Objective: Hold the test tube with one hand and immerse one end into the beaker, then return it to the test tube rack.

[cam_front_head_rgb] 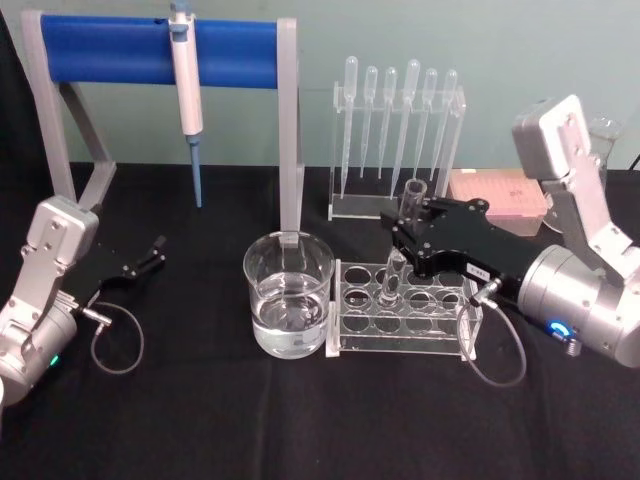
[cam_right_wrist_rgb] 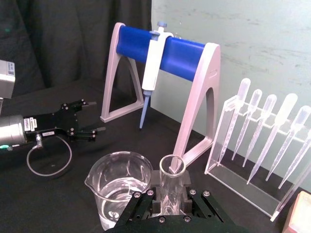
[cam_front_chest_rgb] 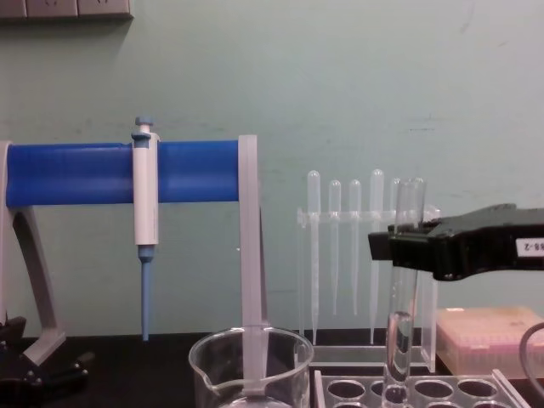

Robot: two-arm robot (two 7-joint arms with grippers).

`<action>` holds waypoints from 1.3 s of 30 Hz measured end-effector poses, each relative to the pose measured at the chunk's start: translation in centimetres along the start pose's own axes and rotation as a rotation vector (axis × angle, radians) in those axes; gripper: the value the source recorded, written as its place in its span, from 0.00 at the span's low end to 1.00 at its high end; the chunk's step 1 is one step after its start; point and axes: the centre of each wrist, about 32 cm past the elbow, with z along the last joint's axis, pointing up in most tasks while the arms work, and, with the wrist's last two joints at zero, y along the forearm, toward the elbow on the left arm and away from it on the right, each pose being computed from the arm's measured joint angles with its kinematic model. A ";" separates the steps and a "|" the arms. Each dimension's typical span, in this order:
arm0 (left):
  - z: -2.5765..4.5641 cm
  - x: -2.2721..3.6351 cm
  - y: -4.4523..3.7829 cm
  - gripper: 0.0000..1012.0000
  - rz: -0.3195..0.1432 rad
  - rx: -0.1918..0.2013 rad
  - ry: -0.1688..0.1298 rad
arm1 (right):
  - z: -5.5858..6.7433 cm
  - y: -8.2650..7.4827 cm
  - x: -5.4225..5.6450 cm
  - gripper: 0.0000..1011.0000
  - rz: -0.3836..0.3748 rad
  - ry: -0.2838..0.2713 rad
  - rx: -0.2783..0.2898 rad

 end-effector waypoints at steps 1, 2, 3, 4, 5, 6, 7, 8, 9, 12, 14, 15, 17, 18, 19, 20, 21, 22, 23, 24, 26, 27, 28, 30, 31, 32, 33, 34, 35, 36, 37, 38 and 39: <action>0.00 0.00 0.00 0.99 0.000 0.000 0.000 | -0.1 0.1 0.0 0.22 0.001 0.002 -0.002; 0.00 0.00 0.00 0.99 0.000 0.000 0.000 | -0.3 0.3 0.0 0.22 0.003 0.004 -0.005; 0.00 0.00 0.00 0.99 0.000 0.000 0.000 | -0.5 0.4 0.0 0.22 0.003 0.008 -0.009; 0.00 0.00 0.00 0.99 0.000 0.000 0.000 | -0.6 0.5 0.0 0.22 0.004 0.009 -0.011; 0.00 0.00 0.00 0.99 0.000 0.000 0.000 | -0.7 0.5 0.0 0.22 0.004 0.010 -0.013; 0.00 0.00 0.00 0.99 0.000 0.000 0.000 | -0.8 0.6 0.1 0.22 0.003 0.011 -0.015; 0.00 0.00 0.00 0.99 0.000 0.000 0.000 | -0.9 0.6 0.1 0.22 0.003 0.012 -0.017; 0.00 -0.01 0.00 0.99 0.000 0.000 0.000 | -1.1 0.7 0.1 0.22 0.001 0.014 -0.021; 0.00 0.00 0.00 0.99 0.000 0.000 0.000 | -1.3 0.7 0.1 0.22 0.001 0.015 -0.023; 0.00 0.00 0.00 0.99 0.000 0.000 0.000 | -1.7 0.8 0.1 0.22 -0.002 0.021 -0.032; 0.00 0.00 0.00 0.99 0.000 0.000 0.000 | -2.1 0.8 0.0 0.22 -0.003 0.025 -0.039; 0.00 0.00 0.00 0.99 0.000 0.000 0.000 | -2.3 0.8 0.0 0.22 -0.003 0.027 -0.041; 0.00 0.00 0.00 0.99 0.000 0.000 0.000 | -2.5 0.9 0.0 0.22 -0.003 0.031 -0.044; 0.00 0.00 0.00 0.99 0.000 0.000 0.000 | -2.7 0.9 -0.1 0.22 -0.004 0.034 -0.047; 0.00 0.00 0.00 0.99 0.000 0.000 0.000 | -2.8 0.9 -0.1 0.22 -0.004 0.035 -0.048; 0.00 0.00 0.00 0.99 0.000 0.000 0.000 | -2.9 1.0 -0.1 0.22 -0.004 0.036 -0.049; 0.00 0.00 0.00 0.99 0.000 0.000 0.000 | -3.1 1.0 -0.1 0.22 -0.005 0.037 -0.050; 0.00 0.00 0.00 0.99 0.000 0.000 0.000 | -3.2 1.0 -0.1 0.22 -0.005 0.037 -0.051; 0.00 0.00 0.00 0.99 0.000 0.000 0.000 | -3.2 1.1 -0.1 0.22 -0.006 0.037 -0.051; 0.00 0.00 0.00 0.99 0.000 0.000 0.000 | -3.4 1.1 -0.1 0.22 -0.007 0.035 -0.052; 0.00 0.00 0.00 0.99 0.000 0.000 0.000 | -3.5 1.2 -0.2 0.22 -0.009 0.030 -0.054; 0.00 0.00 0.00 0.99 0.000 0.000 0.000 | -3.7 1.2 -0.2 0.22 -0.011 0.028 -0.056; 0.00 0.00 0.00 0.99 0.000 0.000 0.000 | -3.7 1.2 -0.2 0.22 -0.011 0.028 -0.056; 0.00 0.00 0.00 0.99 0.000 0.000 0.000 | -3.7 1.2 -0.2 0.22 -0.011 0.028 -0.056; 0.00 0.00 0.00 0.99 0.000 0.000 0.000 | -3.6 1.2 -0.2 0.22 -0.011 0.028 -0.056; 0.00 0.00 0.00 0.99 0.000 0.000 0.000 | -3.6 1.2 -0.2 0.22 -0.011 0.028 -0.056; 0.00 0.00 0.00 0.99 0.000 0.000 0.000 | -3.6 1.2 -0.2 0.22 -0.012 0.029 -0.056; 0.00 0.00 0.00 0.99 0.000 0.000 0.000 | -3.6 1.2 -0.2 0.22 -0.012 0.029 -0.055; 0.00 0.00 0.00 0.99 0.000 0.000 0.000 | -3.6 1.2 -0.2 0.22 -0.012 0.029 -0.055; 0.00 0.00 0.00 0.99 0.000 0.000 0.000 | -3.6 1.2 -0.2 0.23 -0.012 0.029 -0.055; 0.00 0.00 0.00 0.99 0.000 0.000 0.000 | -3.6 1.2 -0.2 0.23 -0.012 0.030 -0.055; 0.00 0.00 0.00 0.99 0.000 0.000 0.000 | -3.6 1.2 -0.2 0.24 -0.012 0.030 -0.055; 0.00 0.00 0.00 0.99 0.000 0.000 0.000 | -3.6 1.2 -0.2 0.28 -0.012 0.030 -0.055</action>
